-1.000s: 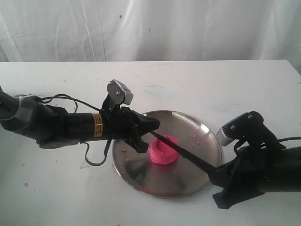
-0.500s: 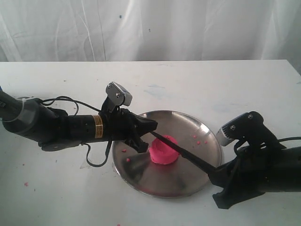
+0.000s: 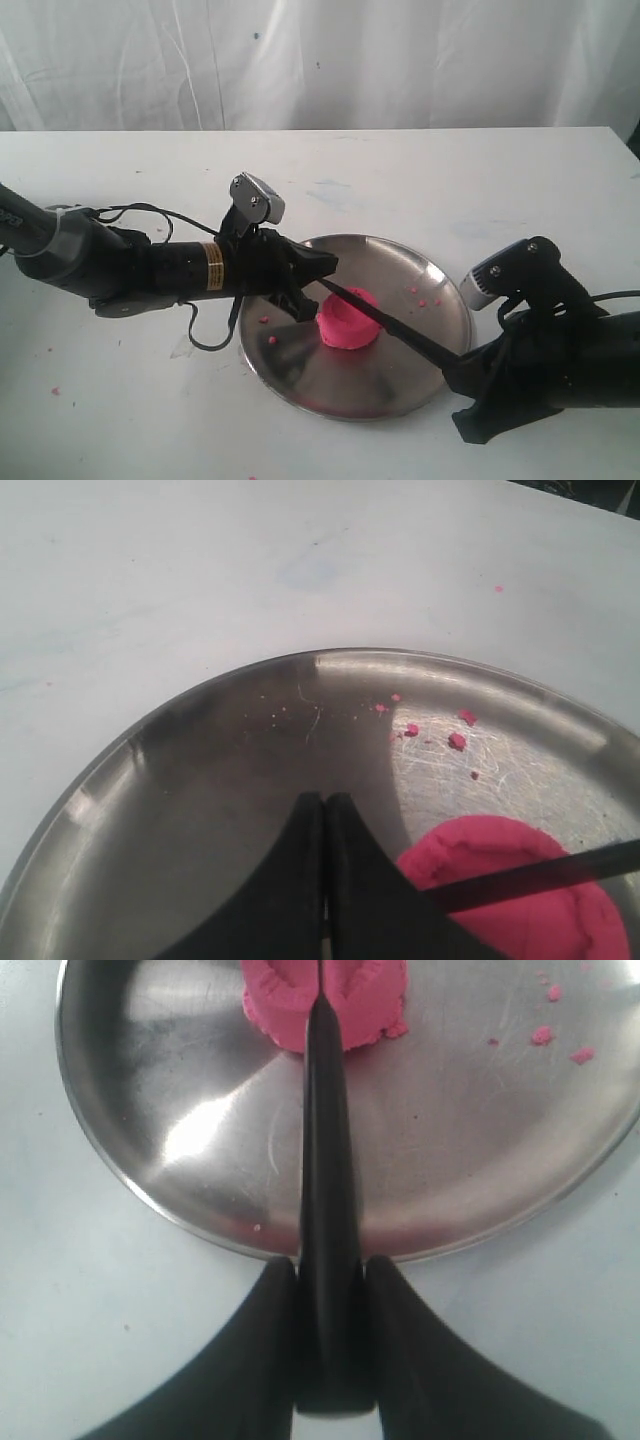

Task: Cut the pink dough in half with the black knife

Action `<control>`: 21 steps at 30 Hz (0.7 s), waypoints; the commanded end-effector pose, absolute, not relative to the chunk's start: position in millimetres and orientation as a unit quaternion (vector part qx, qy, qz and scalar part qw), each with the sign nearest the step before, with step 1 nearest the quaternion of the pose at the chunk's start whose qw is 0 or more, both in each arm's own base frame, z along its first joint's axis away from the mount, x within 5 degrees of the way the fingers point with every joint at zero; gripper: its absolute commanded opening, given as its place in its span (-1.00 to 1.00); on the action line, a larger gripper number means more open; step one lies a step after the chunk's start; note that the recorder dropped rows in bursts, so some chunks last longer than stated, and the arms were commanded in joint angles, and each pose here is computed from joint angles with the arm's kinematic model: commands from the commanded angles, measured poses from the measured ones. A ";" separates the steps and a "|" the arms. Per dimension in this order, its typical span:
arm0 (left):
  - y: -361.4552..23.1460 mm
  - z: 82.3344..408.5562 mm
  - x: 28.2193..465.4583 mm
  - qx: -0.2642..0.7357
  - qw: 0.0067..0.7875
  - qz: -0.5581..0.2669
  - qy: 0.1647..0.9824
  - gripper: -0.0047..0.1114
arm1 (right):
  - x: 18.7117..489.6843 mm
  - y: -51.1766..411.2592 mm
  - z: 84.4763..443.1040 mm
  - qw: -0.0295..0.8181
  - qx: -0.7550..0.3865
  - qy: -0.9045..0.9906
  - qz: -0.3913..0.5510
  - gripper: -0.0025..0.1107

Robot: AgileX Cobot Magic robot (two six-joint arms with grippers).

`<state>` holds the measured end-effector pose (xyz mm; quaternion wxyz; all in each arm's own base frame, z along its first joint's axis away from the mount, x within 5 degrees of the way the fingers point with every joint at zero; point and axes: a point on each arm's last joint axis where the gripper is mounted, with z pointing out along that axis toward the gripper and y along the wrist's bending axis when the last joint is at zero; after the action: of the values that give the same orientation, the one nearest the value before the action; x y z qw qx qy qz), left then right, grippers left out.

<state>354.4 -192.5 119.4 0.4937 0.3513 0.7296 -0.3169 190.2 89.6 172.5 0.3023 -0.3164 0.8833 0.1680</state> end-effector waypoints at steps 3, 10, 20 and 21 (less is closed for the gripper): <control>-194.7 111.2 352.6 0.365 0.483 -0.317 0.731 -0.92 | 188.8 89.6 171.6 0.301 -0.322 0.882 0.168 -0.96; -194.5 97.9 352.0 0.363 0.469 -0.318 0.740 -0.92 | 188.8 89.6 171.6 0.301 -0.322 0.882 0.168 -0.96; -194.1 97.2 352.2 0.363 0.467 -0.315 0.742 -0.92 | 188.8 89.6 171.6 0.301 -0.321 0.882 0.168 -0.96; -194.1 96.7 351.9 0.365 0.465 -0.314 0.743 -0.92 | 188.8 89.6 171.6 0.301 -0.321 0.882 0.168 -0.96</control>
<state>355.1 -194.4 106.1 0.4865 0.3480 0.7303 -0.3300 190.2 89.6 172.5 0.3023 -0.3164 0.8833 0.1680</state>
